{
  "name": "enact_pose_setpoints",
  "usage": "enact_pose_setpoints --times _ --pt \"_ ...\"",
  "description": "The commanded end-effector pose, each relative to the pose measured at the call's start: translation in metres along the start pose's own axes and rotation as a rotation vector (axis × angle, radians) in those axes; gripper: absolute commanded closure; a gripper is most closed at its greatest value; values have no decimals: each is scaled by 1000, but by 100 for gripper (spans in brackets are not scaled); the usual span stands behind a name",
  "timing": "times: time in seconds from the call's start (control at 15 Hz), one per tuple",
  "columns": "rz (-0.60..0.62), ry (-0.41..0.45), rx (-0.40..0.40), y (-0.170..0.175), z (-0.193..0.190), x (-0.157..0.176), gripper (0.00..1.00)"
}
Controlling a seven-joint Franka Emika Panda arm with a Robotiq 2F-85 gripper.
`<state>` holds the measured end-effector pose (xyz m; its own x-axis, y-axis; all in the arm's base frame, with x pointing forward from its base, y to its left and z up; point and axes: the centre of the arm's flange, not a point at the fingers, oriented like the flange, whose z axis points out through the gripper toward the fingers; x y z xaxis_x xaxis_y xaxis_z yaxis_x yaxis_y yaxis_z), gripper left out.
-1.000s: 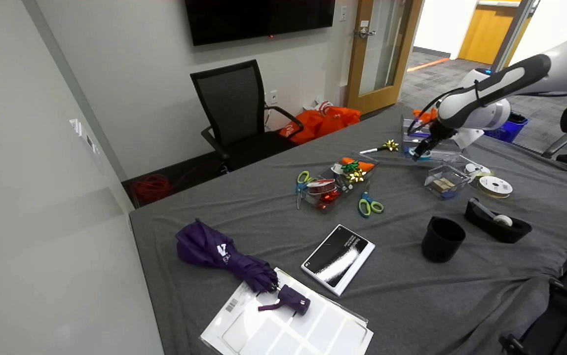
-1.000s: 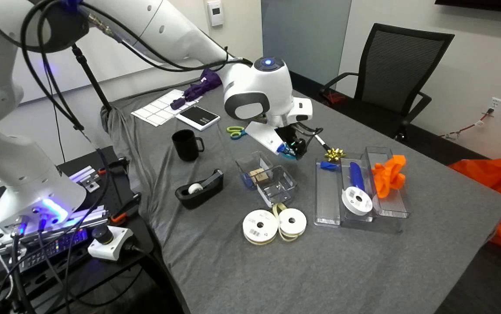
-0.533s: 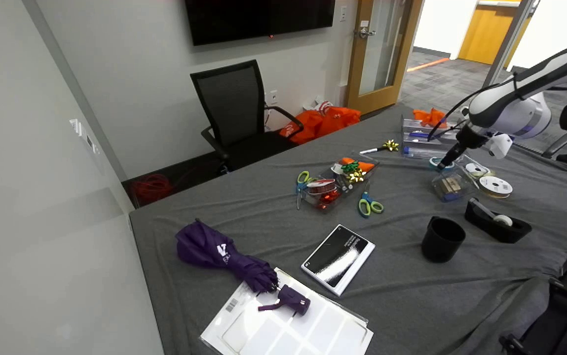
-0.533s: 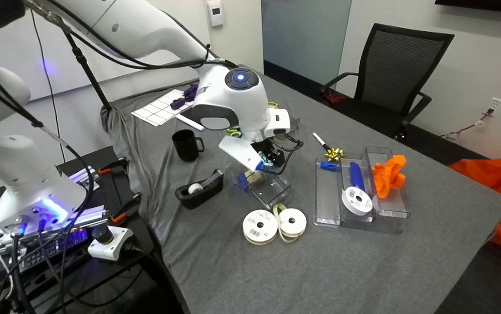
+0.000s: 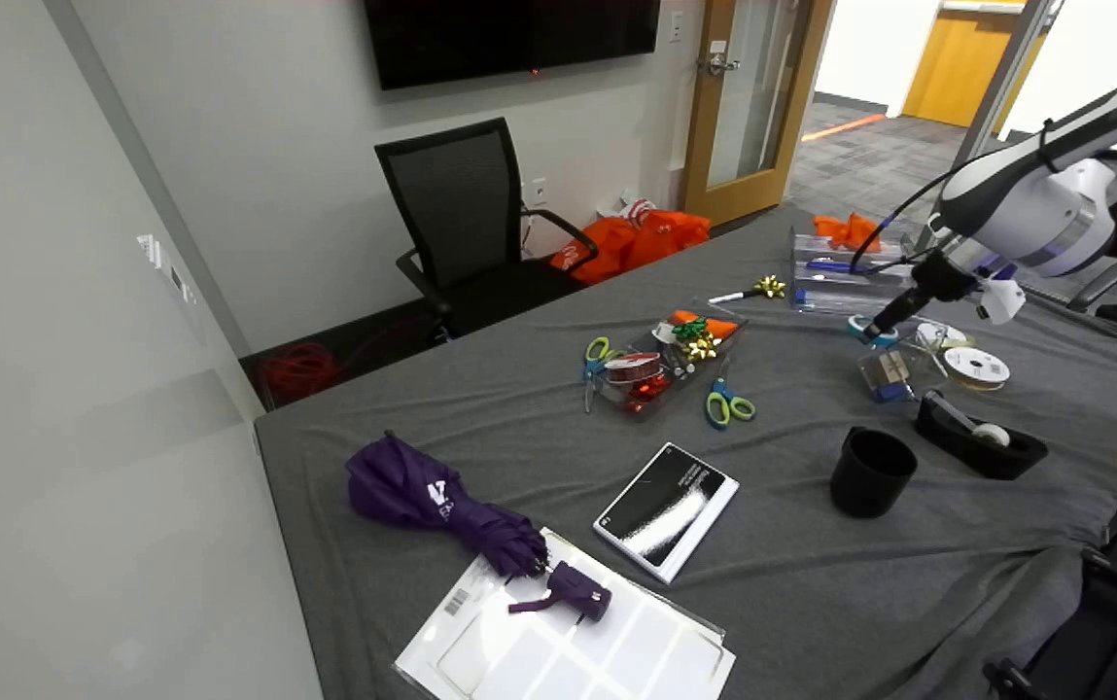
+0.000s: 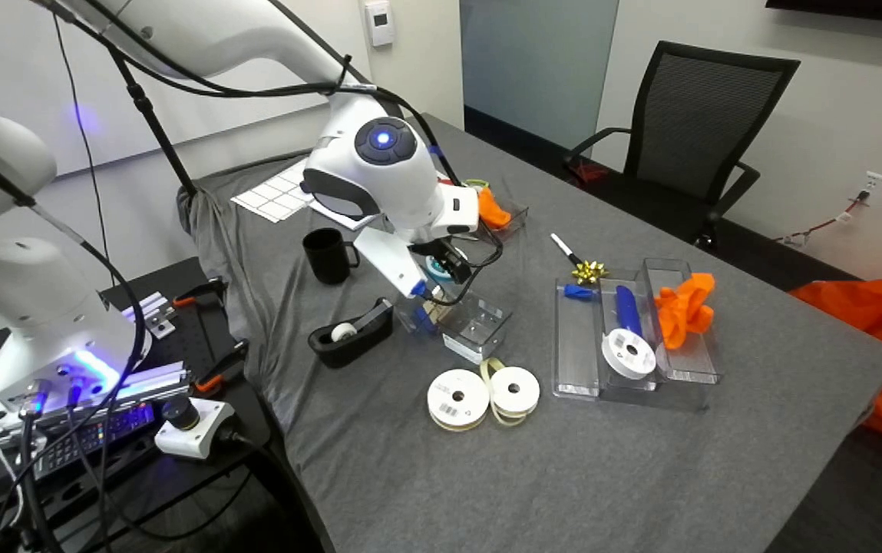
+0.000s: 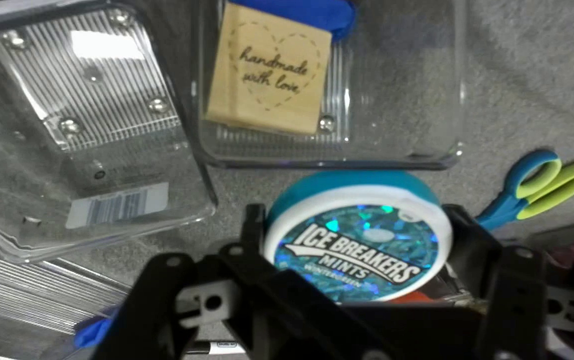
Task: Put the white and blue object in the clear container on the left.
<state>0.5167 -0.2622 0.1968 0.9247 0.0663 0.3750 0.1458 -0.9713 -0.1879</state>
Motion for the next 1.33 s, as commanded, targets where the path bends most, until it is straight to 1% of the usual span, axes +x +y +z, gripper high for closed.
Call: enact_pose_setpoints --times 0.0,0.47,0.67,0.93,1.27 --pt "36 37 6 -20 -10 -8 39" --pt "87 83 32 -26 -20 -3 39" --pt "59 67 2 -14 -26 -4 39" --pt "21 19 -70 7 -26 -15 39" --pt "31 5 -79 7 -19 -21 39"
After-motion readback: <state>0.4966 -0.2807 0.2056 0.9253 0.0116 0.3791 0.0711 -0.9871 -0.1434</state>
